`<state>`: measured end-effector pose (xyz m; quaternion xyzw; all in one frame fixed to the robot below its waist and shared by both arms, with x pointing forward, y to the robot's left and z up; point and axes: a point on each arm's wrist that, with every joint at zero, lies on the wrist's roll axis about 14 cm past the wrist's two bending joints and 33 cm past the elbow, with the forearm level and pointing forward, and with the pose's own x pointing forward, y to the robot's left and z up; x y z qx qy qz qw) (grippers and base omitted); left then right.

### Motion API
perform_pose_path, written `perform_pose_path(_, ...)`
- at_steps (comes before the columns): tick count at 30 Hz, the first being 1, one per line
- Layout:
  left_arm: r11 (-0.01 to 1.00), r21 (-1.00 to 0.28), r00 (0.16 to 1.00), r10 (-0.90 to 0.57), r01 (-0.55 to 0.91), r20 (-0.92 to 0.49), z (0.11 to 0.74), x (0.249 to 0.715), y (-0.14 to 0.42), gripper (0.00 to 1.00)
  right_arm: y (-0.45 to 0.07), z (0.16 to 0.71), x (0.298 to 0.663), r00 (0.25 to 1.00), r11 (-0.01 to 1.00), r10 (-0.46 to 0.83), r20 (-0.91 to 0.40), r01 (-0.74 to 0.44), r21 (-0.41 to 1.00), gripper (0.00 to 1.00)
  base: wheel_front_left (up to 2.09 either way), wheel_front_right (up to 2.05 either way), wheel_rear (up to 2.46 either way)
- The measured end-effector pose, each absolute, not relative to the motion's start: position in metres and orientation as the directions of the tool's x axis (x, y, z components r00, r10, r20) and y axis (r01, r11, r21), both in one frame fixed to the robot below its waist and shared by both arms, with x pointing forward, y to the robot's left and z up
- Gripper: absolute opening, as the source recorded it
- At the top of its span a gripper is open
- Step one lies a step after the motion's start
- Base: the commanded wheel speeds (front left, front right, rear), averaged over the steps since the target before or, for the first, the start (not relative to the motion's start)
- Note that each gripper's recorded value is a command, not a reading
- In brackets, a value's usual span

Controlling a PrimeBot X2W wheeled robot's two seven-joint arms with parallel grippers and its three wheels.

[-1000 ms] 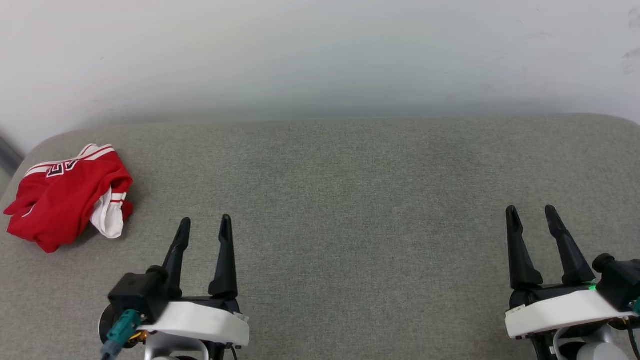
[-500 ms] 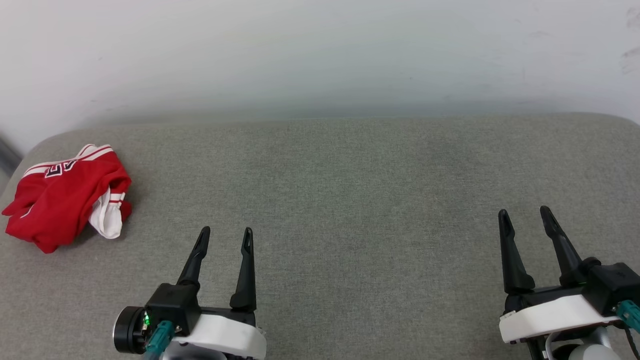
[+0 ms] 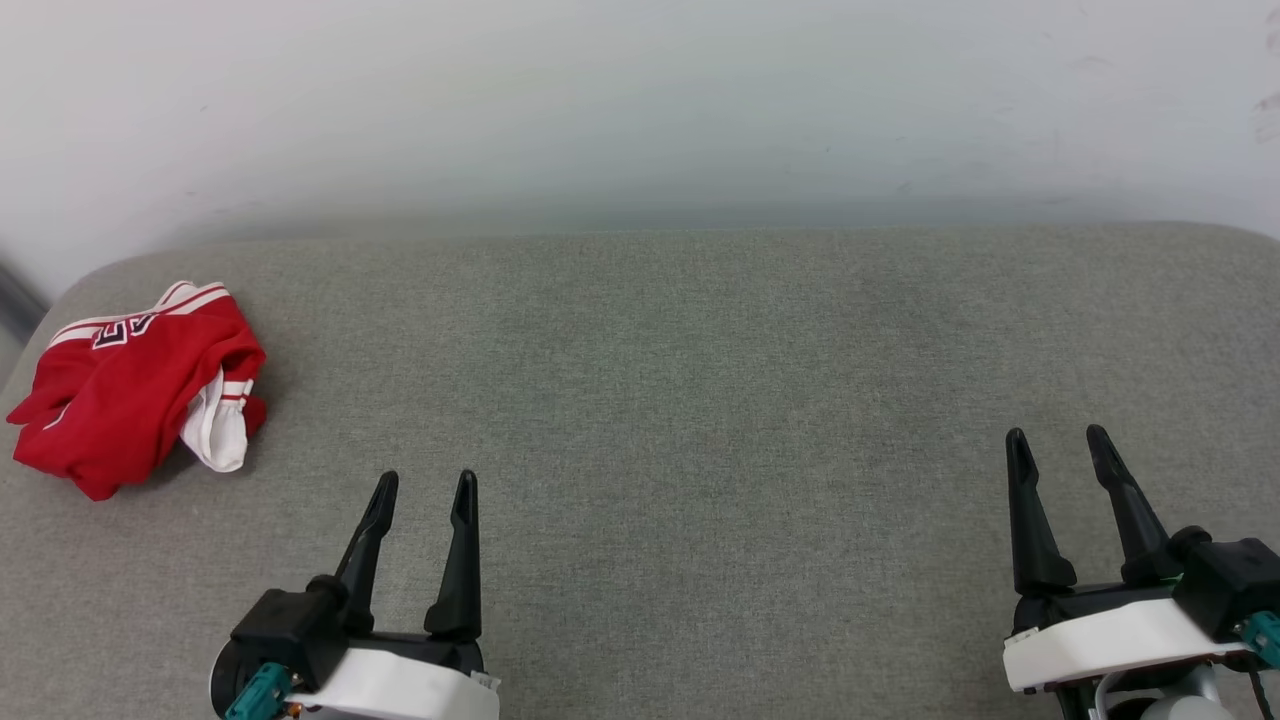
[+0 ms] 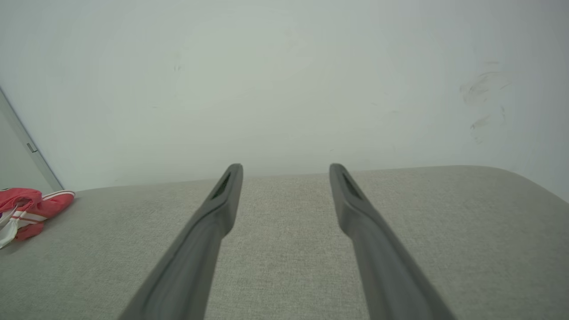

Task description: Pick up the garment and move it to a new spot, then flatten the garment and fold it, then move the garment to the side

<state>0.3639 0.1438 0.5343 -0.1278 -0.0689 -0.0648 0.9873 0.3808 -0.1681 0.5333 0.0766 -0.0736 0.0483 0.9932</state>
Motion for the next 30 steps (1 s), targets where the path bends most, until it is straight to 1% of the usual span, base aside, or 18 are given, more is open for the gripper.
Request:
perform_pose_path(10, 0.971, -0.157, 0.979, -0.159, 0.179, 0.128, 0.521, 0.361, 0.138, 1.0, -0.169, 0.524, 0.38, 0.987, 0.99, 0.087, 0.136, -0.101, 0.102, 1.0, 0.0, 0.0, 0.0)
perform_pose_path(14, 0.97, -0.184, 0.983, -0.132, 0.155, 0.131, 0.521, 0.362, 0.145, 1.0, -0.168, 0.523, 0.381, 0.986, 0.991, 0.094, 0.135, -0.105, 0.081, 1.0, 0.0, 0.0, 0.0)
perform_pose_path(18, 0.973, -0.165, 0.981, -0.137, 0.159, 0.137, 0.522, 0.361, 0.144, 1.0, -0.164, 0.524, 0.382, 0.985, 0.991, 0.106, 0.139, -0.116, 0.07, 1.0, 0.0, 0.0, 0.0)
perform_pose_path(21, 0.977, -0.147, 0.982, -0.131, 0.151, 0.136, 0.521, 0.359, 0.146, 1.0, -0.156, 0.524, 0.383, 0.981, 0.988, 0.133, 0.143, -0.142, 0.052, 1.0, 0.0, 0.0, 0.0)
perform_pose_path(30, 0.989, -0.136, 0.99, -0.035, 0.054, 0.139, 0.523, 0.346, 0.175, 1.0, -0.121, 0.522, 0.393, 0.963, 0.969, 0.23, 0.141, -0.241, 0.06, 1.0, 0.0, 0.0, 0.0)
